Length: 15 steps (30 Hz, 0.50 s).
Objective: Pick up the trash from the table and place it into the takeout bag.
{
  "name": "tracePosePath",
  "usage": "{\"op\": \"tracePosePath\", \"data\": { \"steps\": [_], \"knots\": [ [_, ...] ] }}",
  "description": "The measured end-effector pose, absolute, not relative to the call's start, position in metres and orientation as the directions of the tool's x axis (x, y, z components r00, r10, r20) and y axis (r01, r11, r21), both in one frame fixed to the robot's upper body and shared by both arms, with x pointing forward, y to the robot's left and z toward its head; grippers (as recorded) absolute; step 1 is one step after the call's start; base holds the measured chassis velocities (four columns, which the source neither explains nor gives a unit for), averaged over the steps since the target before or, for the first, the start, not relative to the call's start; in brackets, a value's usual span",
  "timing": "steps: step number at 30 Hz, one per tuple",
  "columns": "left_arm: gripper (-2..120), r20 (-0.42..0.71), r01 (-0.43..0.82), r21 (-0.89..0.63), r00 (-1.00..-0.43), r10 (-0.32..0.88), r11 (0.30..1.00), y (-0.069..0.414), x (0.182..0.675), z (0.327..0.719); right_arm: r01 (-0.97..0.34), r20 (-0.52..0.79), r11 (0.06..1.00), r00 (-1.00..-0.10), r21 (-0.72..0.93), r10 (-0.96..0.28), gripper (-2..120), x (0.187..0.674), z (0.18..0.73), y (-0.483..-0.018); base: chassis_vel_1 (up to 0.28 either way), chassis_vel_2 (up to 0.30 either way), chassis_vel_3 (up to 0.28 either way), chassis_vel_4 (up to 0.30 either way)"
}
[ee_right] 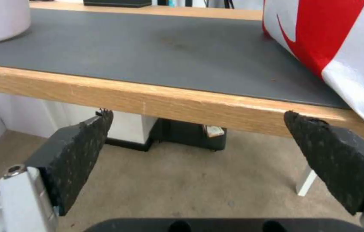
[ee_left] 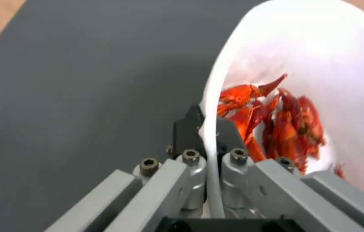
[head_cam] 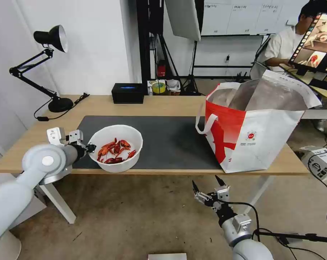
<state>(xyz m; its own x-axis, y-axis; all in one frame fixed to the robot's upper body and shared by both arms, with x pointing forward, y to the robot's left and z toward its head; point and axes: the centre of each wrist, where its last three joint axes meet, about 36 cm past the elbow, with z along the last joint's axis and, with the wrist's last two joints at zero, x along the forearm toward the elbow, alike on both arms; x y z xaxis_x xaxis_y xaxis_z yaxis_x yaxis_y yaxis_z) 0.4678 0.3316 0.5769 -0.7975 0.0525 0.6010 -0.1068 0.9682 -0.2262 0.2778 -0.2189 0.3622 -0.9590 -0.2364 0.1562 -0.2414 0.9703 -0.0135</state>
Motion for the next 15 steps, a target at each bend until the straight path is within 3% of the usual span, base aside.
{"op": "tracePosePath", "data": {
  "steps": [9,15],
  "knots": [
    [0,0.478,-0.018,-0.278,-0.87,0.123,0.96,0.324,0.478,0.621,-0.241,0.156,0.97,-0.959,-0.014,-0.236,100,0.278,0.362,-0.219,0.0,0.0,0.0,0.0],
    [0,0.43,0.031,-0.297,-0.888,0.162,0.954,0.315,0.483,0.646,-0.241,0.156,0.97,-0.959,-0.014,-0.236,100,0.278,0.362,-0.219,0.0,0.0,0.0,0.0]
  ]
}}
